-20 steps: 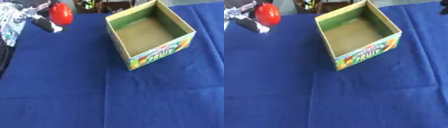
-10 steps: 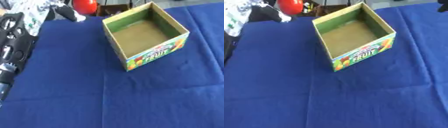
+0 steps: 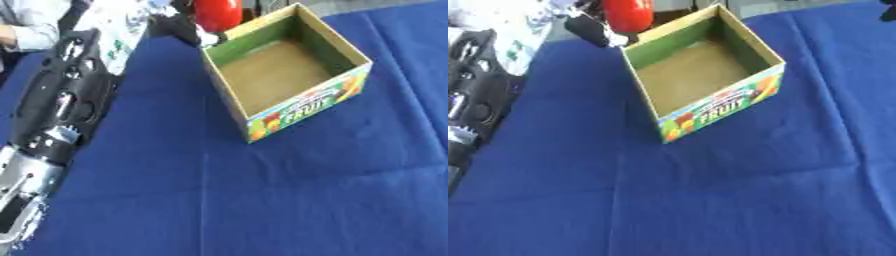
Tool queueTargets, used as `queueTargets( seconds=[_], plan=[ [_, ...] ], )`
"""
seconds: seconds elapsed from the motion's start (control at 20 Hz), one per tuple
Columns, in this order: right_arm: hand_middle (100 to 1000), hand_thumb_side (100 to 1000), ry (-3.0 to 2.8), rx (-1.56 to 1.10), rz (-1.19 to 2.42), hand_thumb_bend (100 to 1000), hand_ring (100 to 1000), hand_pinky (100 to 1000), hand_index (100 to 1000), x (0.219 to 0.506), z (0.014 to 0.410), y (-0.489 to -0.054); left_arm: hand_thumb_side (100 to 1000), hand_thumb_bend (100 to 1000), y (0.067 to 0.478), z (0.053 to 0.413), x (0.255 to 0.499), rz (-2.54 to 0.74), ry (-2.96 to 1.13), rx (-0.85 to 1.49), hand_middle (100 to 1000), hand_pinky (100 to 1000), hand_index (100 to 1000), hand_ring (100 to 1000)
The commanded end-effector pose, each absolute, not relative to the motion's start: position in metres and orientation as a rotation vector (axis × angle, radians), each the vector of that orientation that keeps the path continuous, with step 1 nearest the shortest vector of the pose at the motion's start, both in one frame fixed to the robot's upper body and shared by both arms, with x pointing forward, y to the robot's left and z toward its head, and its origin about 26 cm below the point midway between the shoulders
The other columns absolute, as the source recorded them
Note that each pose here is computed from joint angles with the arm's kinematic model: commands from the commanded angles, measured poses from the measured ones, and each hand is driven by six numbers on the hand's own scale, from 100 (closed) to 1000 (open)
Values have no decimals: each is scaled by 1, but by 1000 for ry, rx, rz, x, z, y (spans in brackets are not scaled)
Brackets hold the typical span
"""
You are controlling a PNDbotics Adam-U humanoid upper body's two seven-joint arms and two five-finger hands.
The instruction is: Pick up objects on the table and place them in the box.
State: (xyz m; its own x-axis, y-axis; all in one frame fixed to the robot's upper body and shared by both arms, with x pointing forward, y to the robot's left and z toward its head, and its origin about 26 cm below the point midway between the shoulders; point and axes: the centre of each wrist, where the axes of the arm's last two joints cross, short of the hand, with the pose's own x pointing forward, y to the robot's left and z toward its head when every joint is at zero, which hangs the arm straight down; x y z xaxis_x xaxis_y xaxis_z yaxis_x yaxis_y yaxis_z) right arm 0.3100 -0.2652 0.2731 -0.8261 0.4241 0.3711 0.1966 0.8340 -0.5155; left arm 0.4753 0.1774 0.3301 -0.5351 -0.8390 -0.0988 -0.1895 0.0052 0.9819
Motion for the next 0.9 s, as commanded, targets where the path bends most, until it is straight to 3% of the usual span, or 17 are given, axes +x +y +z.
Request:
queueTargets(
  seconds=[0.05, 0.5, 0.9],
  plan=[
    [501, 747, -2575, -439, 659, 100, 723, 697, 714, 306, 284, -262, 472, 100, 170, 342, 475, -1552, -1778, 1092, 364, 100, 561, 317],
    [500, 737, -2598, -398, 671, 100, 723, 697, 714, 307, 289, -254, 466, 100, 154, 331, 481, -1546, -1765, 1167, 367, 100, 563, 324],
    [499, 726, -2603, -367, 684, 100, 724, 697, 714, 307, 290, -249, 460, 100, 148, 320, 486, -1650, -1632, 1379, 426, 117, 605, 412]
  ],
)
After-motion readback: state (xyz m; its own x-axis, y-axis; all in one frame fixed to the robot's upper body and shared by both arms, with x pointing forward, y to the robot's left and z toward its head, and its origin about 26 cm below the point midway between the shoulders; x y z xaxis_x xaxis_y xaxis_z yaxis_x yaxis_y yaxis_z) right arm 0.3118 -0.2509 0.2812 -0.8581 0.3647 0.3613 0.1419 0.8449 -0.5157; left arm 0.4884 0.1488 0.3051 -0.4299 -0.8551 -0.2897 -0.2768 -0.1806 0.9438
